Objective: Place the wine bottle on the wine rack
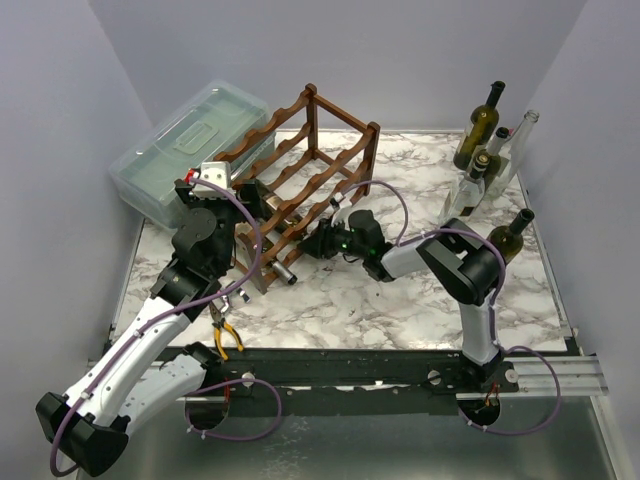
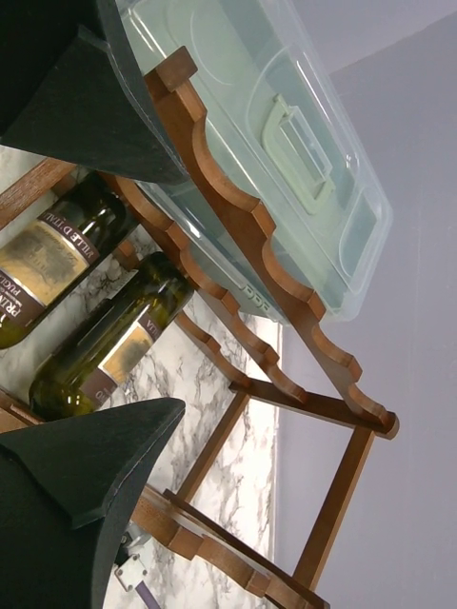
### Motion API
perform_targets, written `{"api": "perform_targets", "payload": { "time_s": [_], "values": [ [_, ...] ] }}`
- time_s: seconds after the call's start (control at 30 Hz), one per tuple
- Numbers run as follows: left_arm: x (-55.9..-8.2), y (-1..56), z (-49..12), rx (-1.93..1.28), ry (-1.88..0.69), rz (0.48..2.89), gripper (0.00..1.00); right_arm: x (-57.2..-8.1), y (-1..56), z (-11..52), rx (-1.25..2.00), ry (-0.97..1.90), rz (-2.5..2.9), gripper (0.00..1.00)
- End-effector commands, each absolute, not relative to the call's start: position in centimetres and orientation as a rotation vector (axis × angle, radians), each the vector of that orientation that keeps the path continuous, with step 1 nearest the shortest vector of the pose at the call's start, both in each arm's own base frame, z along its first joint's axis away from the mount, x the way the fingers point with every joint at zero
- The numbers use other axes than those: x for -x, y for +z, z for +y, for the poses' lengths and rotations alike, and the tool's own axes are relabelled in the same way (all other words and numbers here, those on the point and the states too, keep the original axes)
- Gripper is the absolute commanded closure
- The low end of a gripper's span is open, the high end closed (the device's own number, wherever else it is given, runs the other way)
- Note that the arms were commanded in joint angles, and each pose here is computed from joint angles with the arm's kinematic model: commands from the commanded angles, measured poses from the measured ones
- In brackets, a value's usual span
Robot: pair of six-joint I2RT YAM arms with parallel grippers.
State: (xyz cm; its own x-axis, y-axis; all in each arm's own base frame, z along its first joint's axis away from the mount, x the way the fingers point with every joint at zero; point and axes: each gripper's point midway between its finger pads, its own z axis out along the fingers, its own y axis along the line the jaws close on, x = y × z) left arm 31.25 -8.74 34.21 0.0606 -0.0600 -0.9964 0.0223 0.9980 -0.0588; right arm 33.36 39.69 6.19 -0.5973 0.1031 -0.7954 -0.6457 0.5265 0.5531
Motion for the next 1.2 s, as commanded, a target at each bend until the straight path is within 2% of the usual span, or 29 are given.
{"api": "perform_targets", "payload": {
  "time_s": [0.0, 0.2, 0.33, 0.47, 0.83, 1.17],
  "values": [
    [-31.0, 34.9, -9.0, 0.038, -0.104, 1.498, 0.06, -35.3, 9.9, 41.4, 0.438, 1.145, 1.762, 0.88],
    [-31.1, 34.6, -9.0, 0.040, -0.098, 1.504, 0.06, -35.5, 9.3, 41.0, 0.416, 1.095, 1.779, 0.56],
    [-31.1, 34.4, -8.9, 0.039, -0.096, 1.508, 0.07, -35.3, 8.6, 40.2, 0.392, 1.060, 1.815, 0.44],
    [-31.2, 34.4, -9.0, 0.041, -0.095, 1.517, 0.07, -34.9, 8.3, 39.5, 0.401, 1.032, 1.824, 0.39],
    [-31.4, 33.8, -9.0, 0.036, -0.086, 1.527, 0.07, -33.9, 7.1, 36.6, 0.396, 0.907, 1.909, 0.36],
    [-30.2, 34.9, -9.4, -0.004, -0.137, 1.500, 0.01, -31.9, 8.6, 32.5, 0.451, 0.752, 1.930, 0.35]
  ]
}}
